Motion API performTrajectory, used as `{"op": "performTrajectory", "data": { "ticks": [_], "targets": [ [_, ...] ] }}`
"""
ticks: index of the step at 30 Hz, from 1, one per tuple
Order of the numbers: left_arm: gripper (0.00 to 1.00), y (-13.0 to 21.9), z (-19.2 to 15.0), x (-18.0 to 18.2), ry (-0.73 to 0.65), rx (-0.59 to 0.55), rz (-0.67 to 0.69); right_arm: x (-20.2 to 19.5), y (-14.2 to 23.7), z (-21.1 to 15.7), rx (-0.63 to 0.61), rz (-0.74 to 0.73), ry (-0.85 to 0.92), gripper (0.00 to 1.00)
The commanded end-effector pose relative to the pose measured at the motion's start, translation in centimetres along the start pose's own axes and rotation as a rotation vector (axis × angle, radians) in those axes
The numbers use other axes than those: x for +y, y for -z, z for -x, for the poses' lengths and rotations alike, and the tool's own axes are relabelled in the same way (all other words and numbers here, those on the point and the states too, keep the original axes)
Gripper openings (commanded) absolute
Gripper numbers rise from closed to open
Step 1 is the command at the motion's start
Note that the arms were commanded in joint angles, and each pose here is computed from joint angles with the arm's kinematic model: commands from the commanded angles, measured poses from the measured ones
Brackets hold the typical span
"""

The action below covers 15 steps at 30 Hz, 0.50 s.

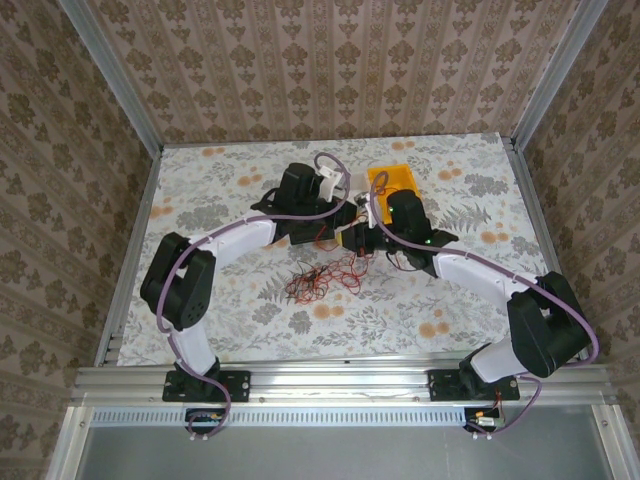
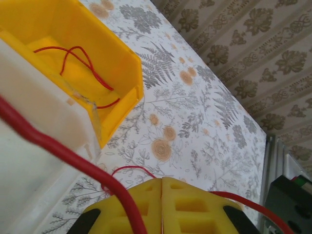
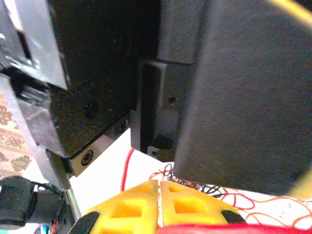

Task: Untangle the cables

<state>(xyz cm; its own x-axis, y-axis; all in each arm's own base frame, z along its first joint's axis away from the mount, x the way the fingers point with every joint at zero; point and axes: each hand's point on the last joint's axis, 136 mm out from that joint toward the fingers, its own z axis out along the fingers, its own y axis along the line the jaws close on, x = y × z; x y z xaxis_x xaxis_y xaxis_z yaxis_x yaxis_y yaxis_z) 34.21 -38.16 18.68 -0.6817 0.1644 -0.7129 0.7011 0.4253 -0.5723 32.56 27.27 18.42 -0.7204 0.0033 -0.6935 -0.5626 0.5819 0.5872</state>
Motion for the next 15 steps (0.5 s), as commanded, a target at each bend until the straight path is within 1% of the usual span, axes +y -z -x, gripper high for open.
{"op": "performTrajectory", "data": {
  "ticks": [1, 2, 5, 6, 8, 10, 13, 15],
  "targets": [
    [0.00, 0.6, 0.4, 1.6, 0.019, -0.037, 0.079, -1.0, 1.4, 1.6, -0.091, -0.027, -0.033, 0.04],
    [0.00, 0.9, 0.6, 1.9, 0.017, -0.051, 0.097, -1.5, 1.5, 1.4, -0.089, -0.039, -0.046, 0.07],
    [0.00, 1.6, 1.1, 3.0, 0.022, -0.091, 0.166, -2.7, 1.7, 0.7, -0.072, -0.081, -0.083, 0.38],
    [0.00, 1.9, 1.3, 3.5, 0.026, -0.107, 0.196, -2.7, 2.1, 0.7, -0.076, -0.087, -0.083, 0.44],
    [0.00, 2.2, 1.8, 4.3, 0.039, -0.135, 0.249, -2.6, 2.7, 0.8, -0.084, -0.103, -0.079, 0.51],
    [0.00, 2.6, 2.4, 4.9, 0.055, -0.172, 0.295, -2.8, 3.0, 0.7, -0.089, -0.120, -0.075, 0.54],
    [0.00, 3.1, 3.4, 4.7, 0.073, -0.243, 0.292, -2.4, 3.3, 0.7, -0.095, -0.109, -0.062, 0.57],
    [0.00, 3.1, 3.8, 4.2, 0.070, -0.266, 0.264, -2.0, 3.4, 0.7, -0.089, -0.094, -0.052, 0.57]
  ]
}}
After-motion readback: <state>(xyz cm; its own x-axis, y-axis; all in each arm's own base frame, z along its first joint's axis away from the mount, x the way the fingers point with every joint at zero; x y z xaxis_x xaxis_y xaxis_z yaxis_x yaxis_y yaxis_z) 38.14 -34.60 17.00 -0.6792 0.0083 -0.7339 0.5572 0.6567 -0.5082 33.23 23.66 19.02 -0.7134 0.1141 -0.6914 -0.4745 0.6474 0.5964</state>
